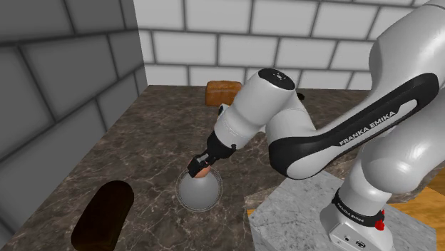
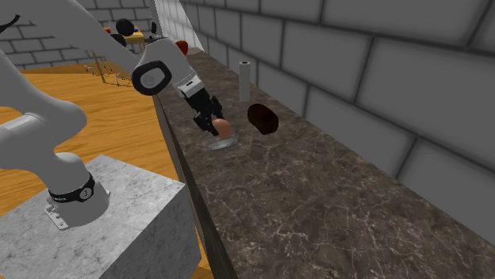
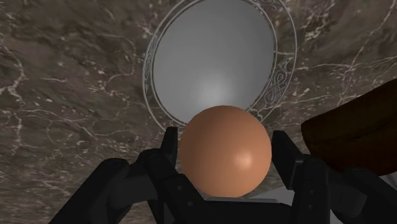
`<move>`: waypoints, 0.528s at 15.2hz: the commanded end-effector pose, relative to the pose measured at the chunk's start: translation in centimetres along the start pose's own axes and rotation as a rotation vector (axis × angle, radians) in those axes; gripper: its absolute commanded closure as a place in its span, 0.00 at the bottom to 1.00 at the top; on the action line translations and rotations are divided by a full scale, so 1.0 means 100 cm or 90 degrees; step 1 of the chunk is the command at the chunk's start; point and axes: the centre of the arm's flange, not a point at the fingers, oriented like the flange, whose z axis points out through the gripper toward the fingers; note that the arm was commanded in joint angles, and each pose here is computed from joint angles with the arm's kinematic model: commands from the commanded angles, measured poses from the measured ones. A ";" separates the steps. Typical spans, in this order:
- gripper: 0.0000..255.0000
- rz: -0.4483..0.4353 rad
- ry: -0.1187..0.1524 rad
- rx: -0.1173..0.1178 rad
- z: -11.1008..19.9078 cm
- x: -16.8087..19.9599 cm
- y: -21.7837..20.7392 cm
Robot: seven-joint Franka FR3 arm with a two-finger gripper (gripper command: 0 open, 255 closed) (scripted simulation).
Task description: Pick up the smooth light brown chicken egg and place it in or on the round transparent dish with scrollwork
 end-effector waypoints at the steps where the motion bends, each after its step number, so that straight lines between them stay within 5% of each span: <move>1: 1.00 0.000 0.000 0.001 0.010 -0.005 0.001; 8: 1.00 0.000 0.000 0.001 0.018 -0.009 0.002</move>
